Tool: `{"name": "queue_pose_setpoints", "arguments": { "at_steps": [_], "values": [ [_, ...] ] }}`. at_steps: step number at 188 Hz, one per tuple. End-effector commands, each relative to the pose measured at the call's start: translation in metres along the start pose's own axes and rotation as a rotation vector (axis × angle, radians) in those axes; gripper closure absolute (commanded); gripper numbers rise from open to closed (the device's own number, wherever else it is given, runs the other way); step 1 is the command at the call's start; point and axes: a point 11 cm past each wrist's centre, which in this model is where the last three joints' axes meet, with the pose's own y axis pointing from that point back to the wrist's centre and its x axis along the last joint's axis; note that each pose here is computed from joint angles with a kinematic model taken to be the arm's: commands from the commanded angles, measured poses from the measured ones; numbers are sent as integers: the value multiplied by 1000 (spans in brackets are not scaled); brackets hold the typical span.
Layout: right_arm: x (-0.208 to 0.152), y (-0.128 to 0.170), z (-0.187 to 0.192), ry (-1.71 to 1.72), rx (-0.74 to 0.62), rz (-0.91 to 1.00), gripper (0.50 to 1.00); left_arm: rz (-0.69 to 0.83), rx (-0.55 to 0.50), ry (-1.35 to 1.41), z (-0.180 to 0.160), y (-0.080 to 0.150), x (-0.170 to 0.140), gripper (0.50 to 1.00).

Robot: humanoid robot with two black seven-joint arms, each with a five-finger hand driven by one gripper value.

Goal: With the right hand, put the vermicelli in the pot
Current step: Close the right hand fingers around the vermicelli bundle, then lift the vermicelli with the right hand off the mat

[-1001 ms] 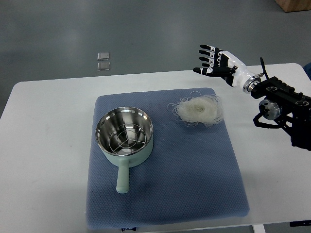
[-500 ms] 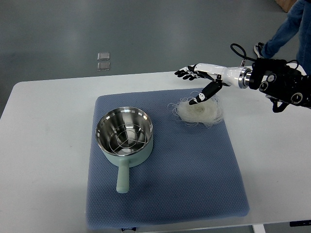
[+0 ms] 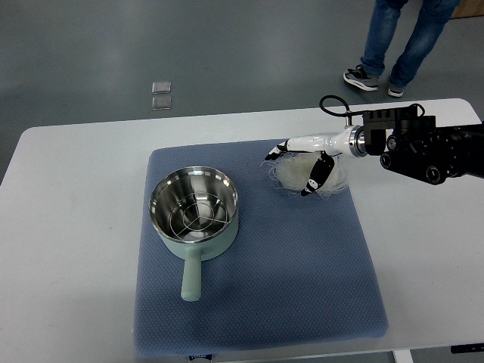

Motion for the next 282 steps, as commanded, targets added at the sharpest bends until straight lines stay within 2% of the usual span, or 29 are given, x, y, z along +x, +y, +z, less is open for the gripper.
{"name": "queue_pose_setpoints", "arguments": {
  "at_steps": [1, 48, 71, 81, 91, 97, 98, 99, 100, 101, 102, 103, 104, 105, 106, 107, 108, 109, 110, 111, 112, 113, 114, 146, 181, 213, 239, 257, 282],
  "values": [
    [-5, -3, 5, 61, -41, -14, 593, 0, 0, 0, 0, 0, 0, 500],
    [-8, -10, 19, 218, -144, -18, 593, 0, 0, 0, 0, 0, 0, 500],
    [-7, -11, 21, 244, -165, -10, 615, 0, 0, 0, 0, 0, 0, 500],
    [-5, -11, 25, 265, -191, -6, 646, 0, 0, 0, 0, 0, 0, 500],
    [-5, -9, 29, 286, -209, -14, 695, 0, -2, -1, 1, 0, 0, 500],
    [-5, -9, 29, 291, -211, -17, 744, 0, -2, -1, 1, 0, 0, 500],
    [-5, -9, 29, 291, -211, -17, 766, 0, -2, -1, 1, 0, 0, 500],
    [-5, -9, 29, 291, -211, -17, 767, 0, -2, -1, 1, 0, 0, 500],
    [-5, -9, 29, 292, -211, -16, 793, 0, -2, -1, 1, 0, 0, 500],
    [-5, -9, 29, 292, -211, -16, 793, 0, -2, -1, 1, 0, 0, 500],
    [-5, -9, 29, 292, -211, -16, 821, 0, -2, -1, 1, 0, 0, 500],
    [-5, -9, 29, 292, -211, -16, 822, 0, -2, -1, 1, 0, 0, 500],
    [-5, -9, 29, 293, -212, -17, 850, 0, -2, -1, 1, 0, 0, 500],
    [-5, -9, 29, 293, -212, -17, 850, 0, -2, -1, 1, 0, 0, 500],
    [-5, -9, 29, 293, -212, -17, 877, 0, -2, -1, 1, 0, 0, 500],
    [-5, -9, 29, 293, -212, -17, 877, 0, -2, -1, 1, 0, 0, 500],
    [-5, -9, 29, 293, -212, -17, 905, 0, -2, -1, 1, 0, 0, 500],
    [-5, -9, 29, 293, -212, -17, 906, 0, -2, -1, 1, 0, 0, 500],
    [-5, -9, 29, 293, -212, -17, 934, 0, -2, -1, 1, 0, 0, 500],
    [-5, -9, 29, 293, -212, -17, 934, 0, -2, -1, 1, 0, 0, 500],
    [-5, -8, 30, 292, -213, -16, 969, 0, -2, -1, 1, 0, 0, 500],
    [-5, -8, 30, 292, -213, -16, 969, 0, -2, -1, 1, 0, 0, 500],
    [-5, -8, 30, 292, -213, -16, 999, 0, -2, -1, 1, 0, 0, 500],
    [0, -8, 28, 280, -207, 2, 1000, 0, -5, -1, 3, 0, 0, 500],
    [36, -4, 10, 303, -168, 96, 1000, 0, -5, -1, 3, 0, 0, 500],
    [88, 1, -45, 253, -29, 214, 1000, 0, -5, -1, 3, 0, 0, 500],
    [110, 4, -96, 226, 112, 245, 1000, 0, -5, -1, 3, 0, 0, 500],
    [113, 5, -129, 228, 213, 233, 1000, 0, -5, -1, 3, 0, 0, 500],
    [99, -6, -167, 204, 328, 195, 1000, 0, -5, -1, 3, 0, 0, 500]
  ]
}}
